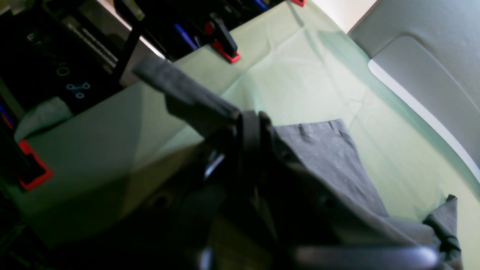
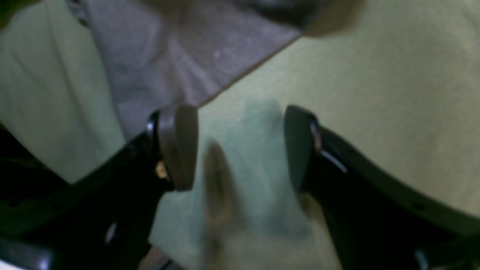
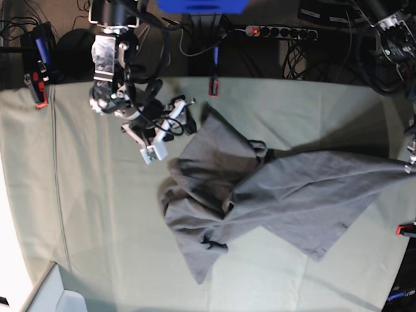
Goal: Layout the t-shirt on the table in an organized manner, then fold the t-shirt properly
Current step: 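Grasp a shirt corner with the right gripper and lift it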
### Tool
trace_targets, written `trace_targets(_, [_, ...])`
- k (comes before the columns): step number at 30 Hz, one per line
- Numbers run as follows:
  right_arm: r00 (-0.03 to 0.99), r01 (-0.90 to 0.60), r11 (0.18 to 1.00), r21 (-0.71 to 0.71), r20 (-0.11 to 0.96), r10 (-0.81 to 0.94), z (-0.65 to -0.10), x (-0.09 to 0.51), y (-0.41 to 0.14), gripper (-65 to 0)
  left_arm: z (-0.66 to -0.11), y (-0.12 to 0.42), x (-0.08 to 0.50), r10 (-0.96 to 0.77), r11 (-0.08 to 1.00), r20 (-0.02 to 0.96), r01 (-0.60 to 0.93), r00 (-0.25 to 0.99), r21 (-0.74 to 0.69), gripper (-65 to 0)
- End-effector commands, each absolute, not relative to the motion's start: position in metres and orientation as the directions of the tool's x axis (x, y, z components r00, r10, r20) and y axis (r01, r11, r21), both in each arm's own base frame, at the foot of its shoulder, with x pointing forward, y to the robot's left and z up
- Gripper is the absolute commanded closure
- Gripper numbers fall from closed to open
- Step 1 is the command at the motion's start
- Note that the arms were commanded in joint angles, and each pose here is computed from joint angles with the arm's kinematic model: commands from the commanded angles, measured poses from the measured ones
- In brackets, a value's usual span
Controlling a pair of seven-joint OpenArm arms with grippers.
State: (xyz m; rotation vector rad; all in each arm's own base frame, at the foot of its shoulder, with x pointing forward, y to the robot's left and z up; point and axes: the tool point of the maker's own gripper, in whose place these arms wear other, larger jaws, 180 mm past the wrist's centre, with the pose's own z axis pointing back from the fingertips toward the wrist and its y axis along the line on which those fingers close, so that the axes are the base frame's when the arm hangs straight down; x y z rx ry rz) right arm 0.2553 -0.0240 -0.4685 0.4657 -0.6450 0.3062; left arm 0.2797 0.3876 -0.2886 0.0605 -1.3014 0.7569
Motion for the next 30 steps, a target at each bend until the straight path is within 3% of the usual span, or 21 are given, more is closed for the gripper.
trace_targets(1, [0.763,-0.451,0.829,0.329,0.625,0.167,-0.469,0.246,-0.011,-37.1,-0.27,0.393,0.284,0.433,0.776,0.901,-0.518,0.023,-0.36,-0.2])
trace_targets(13, [0.771,-0.445,0.74,0.504,0.636,0.031,-0.451,0.23,0.031,-37.0,-0.268,0.402,0.278,0.428,0.763,0.904,-0.539,0.009,-0.356,-0.2])
trace_targets(30, [0.74,-0.527,0.679,0.511,0.669,0.07,-0.437,0.234,0.062,-37.0,-0.274,0.402,0.272,0.426,0.764,0.904,-0.546,0.03,-0.343,-0.2])
